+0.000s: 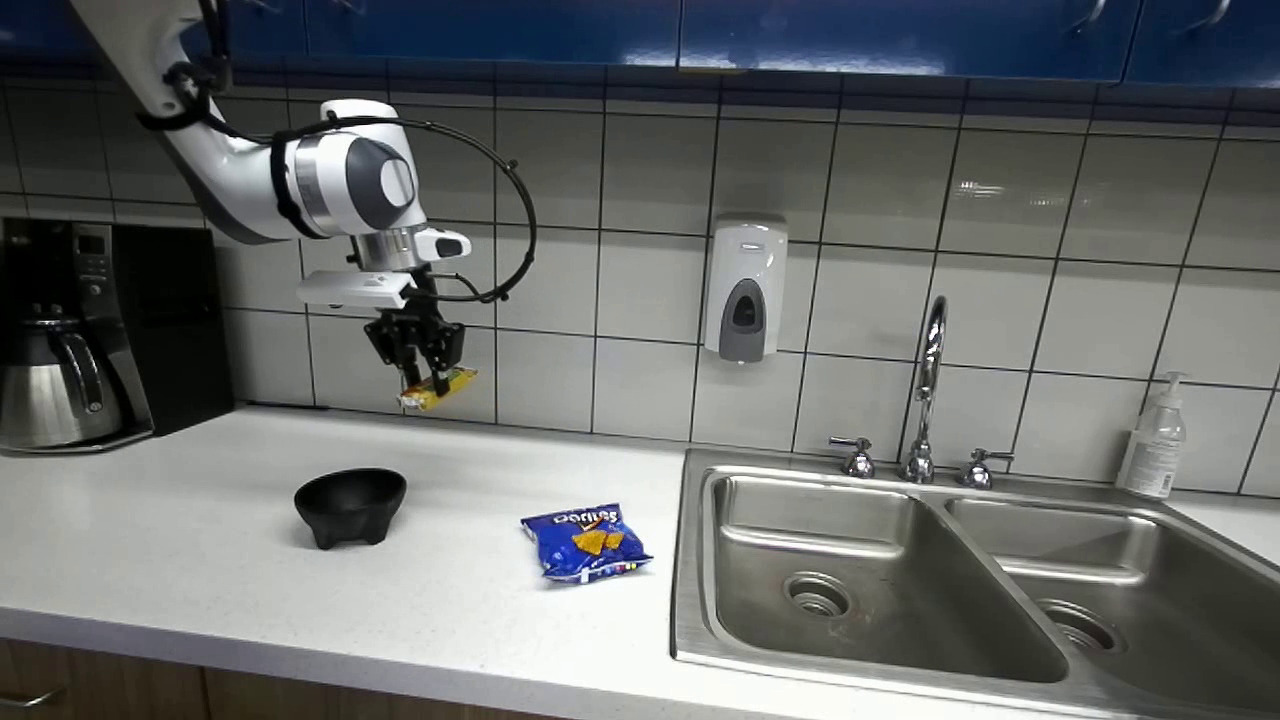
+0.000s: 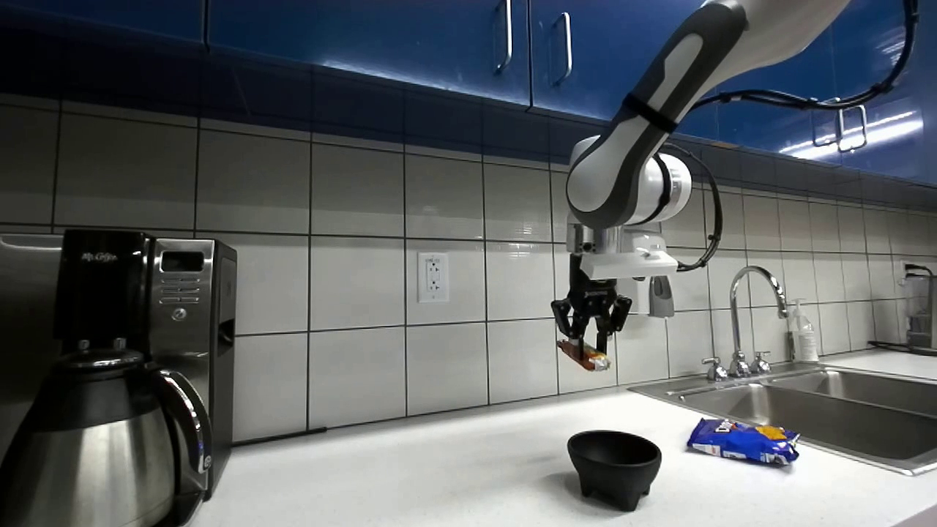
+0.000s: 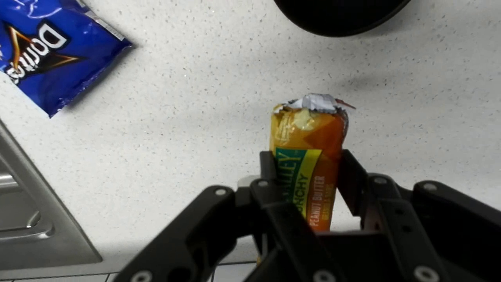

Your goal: Put the yellow packet in the black bowl.

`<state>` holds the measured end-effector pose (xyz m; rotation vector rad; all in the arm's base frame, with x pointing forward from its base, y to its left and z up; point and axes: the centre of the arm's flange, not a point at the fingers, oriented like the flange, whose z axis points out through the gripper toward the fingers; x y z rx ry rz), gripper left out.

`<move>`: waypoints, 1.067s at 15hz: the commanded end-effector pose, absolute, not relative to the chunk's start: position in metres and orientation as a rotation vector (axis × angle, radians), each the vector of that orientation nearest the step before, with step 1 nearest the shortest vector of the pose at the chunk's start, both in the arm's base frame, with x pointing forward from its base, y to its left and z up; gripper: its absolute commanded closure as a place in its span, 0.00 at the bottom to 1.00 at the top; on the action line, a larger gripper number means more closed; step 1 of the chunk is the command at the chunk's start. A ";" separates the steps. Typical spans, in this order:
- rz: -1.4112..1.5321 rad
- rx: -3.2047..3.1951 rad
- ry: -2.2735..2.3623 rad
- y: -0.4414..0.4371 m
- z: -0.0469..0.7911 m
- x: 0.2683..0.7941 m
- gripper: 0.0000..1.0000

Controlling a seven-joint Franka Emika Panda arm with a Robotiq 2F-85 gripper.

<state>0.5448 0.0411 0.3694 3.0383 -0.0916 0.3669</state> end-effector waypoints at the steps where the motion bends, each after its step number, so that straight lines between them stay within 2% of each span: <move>1: 0.371 3.009 -0.084 0.059 0.380 0.522 0.83; 16: 0.269 3.004 -0.067 0.089 0.367 0.476 0.83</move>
